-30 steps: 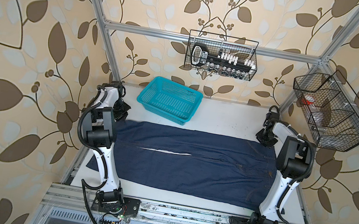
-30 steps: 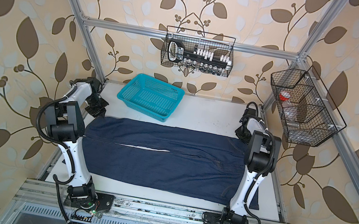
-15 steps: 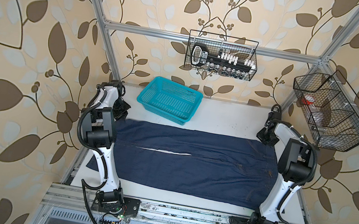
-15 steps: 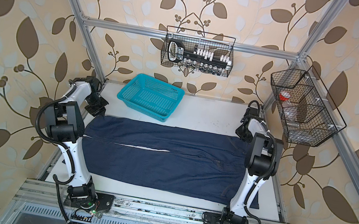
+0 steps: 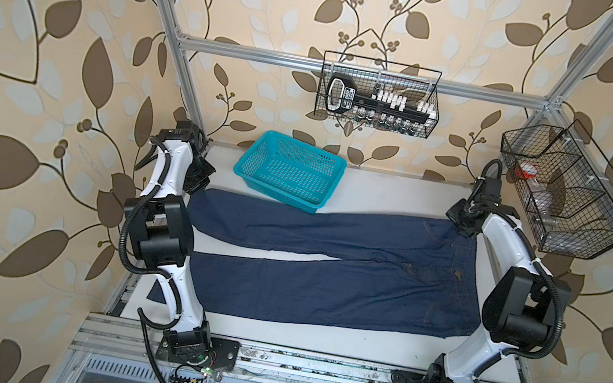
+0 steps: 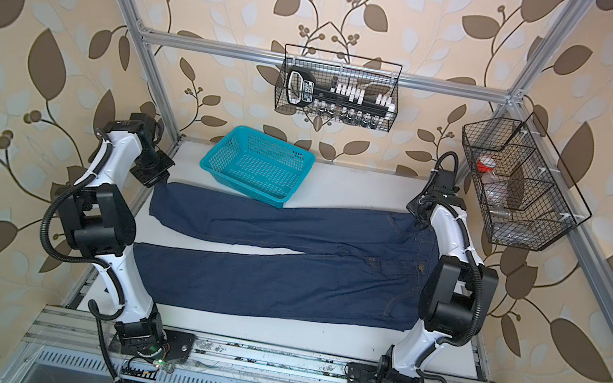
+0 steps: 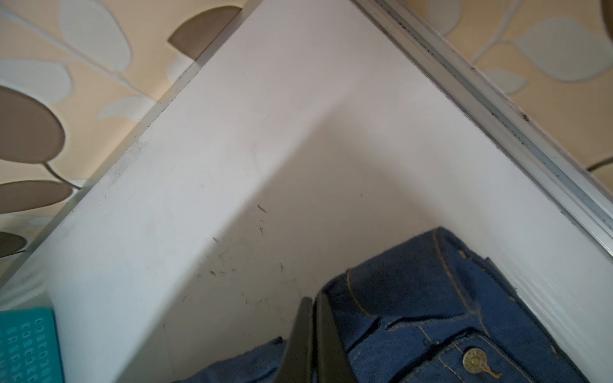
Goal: Fold and stack the trousers
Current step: 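Drag the held jeans toward the table edge nearest the robot with both grippers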
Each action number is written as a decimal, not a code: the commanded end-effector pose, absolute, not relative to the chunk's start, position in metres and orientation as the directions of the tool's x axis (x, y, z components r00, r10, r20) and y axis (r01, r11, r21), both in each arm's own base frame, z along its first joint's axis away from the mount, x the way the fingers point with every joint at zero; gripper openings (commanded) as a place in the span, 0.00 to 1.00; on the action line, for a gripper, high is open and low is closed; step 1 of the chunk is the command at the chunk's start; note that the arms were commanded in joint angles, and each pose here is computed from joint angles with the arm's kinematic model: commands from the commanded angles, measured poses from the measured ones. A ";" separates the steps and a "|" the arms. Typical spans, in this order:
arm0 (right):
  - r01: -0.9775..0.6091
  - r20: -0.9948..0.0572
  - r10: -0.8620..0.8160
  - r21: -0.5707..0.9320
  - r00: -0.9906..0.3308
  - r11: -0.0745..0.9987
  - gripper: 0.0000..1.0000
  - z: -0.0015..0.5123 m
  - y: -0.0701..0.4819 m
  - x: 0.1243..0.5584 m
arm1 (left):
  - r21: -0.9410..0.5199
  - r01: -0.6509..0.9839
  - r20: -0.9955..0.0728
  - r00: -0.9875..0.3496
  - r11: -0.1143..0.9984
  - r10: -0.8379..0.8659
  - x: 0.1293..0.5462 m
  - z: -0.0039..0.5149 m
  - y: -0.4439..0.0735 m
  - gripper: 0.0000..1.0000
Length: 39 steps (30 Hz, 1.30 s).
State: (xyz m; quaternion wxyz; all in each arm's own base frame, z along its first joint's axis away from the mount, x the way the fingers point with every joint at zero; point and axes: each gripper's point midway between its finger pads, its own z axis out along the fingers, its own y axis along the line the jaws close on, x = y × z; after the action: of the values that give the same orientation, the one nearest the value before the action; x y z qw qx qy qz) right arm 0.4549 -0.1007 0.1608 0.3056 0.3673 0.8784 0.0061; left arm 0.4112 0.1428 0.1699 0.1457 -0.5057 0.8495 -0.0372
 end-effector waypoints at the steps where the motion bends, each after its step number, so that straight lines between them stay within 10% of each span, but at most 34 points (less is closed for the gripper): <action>1: 0.612 -0.576 0.654 0.307 -0.490 0.729 0.00 0.198 -0.099 0.458 | -0.220 -0.845 -0.279 -0.424 0.487 -0.862 0.404 0.206 0.158 0.00; 39: 0.900 -0.480 0.853 0.248 -0.206 0.357 0.00 0.177 -0.116 0.223 | -0.333 -0.920 -0.320 -0.097 0.208 -0.942 0.242 0.199 0.142 0.00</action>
State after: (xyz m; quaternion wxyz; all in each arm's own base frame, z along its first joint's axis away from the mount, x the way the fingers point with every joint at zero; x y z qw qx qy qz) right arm 0.2503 -0.1093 0.1920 0.3015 0.5306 0.7922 -0.0055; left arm 0.2553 0.1465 0.2097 0.2471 -0.6077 0.7545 -0.0210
